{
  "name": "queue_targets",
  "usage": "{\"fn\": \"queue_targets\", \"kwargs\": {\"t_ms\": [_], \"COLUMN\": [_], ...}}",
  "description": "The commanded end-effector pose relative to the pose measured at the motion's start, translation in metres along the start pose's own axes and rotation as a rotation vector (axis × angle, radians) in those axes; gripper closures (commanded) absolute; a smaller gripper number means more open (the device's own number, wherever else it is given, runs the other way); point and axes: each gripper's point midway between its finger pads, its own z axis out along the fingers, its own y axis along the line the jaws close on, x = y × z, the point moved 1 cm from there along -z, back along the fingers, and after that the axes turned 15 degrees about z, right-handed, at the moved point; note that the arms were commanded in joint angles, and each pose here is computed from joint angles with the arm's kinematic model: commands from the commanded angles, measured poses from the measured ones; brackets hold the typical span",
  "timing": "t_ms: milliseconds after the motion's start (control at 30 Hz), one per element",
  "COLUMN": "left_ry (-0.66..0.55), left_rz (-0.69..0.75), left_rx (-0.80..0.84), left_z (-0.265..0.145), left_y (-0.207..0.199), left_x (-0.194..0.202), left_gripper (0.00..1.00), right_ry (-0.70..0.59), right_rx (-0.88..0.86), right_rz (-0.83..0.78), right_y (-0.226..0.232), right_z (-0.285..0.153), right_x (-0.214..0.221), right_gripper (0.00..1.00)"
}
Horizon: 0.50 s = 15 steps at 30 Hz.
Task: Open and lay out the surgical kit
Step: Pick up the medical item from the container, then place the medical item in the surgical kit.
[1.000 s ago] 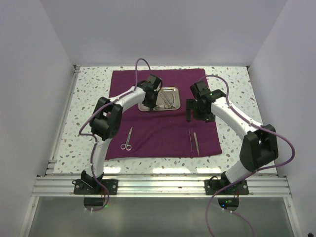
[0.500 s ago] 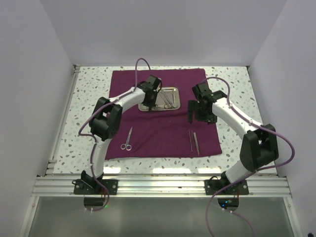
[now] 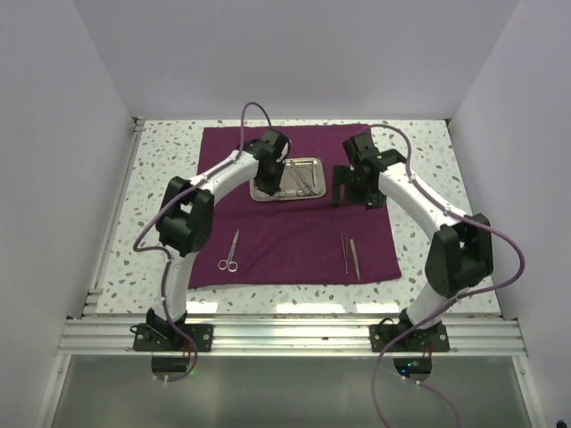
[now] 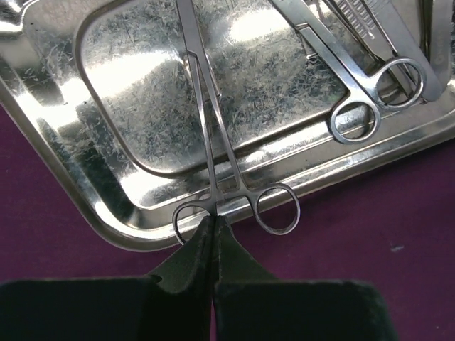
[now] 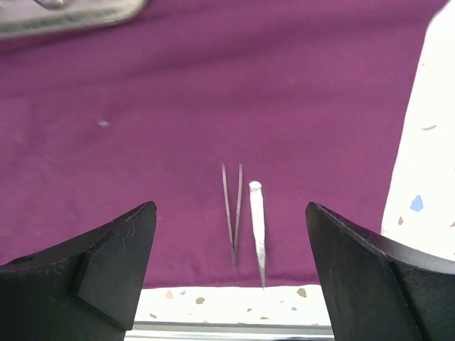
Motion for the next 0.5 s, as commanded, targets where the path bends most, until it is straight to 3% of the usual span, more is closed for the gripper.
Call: {"fn": "queue_targets", "kwargs": {"t_ms": [0,233,467], "left_ry": [-0.106,-0.089,0.026], "left_rz": [-0.006,-0.043,-0.072], "left_rx": [0.011,0.002,0.052], "left_z": [-0.066,-0.108,-0.127], "left_y": [0.004,0.006,-0.008], "left_x": [-0.028,0.025,0.134], "left_gripper": [1.00,1.00,1.00], "right_ry": [-0.032,-0.046,-0.062], "right_rx": [-0.074,-0.121,-0.211], "right_rz": [-0.016,-0.012,-0.001], "right_y": [0.025,0.053,0.096], "right_z": [-0.009,-0.003,0.012], "right_x": [-0.024,-0.049,-0.082], "right_gripper": [0.10,0.11,0.11]}}
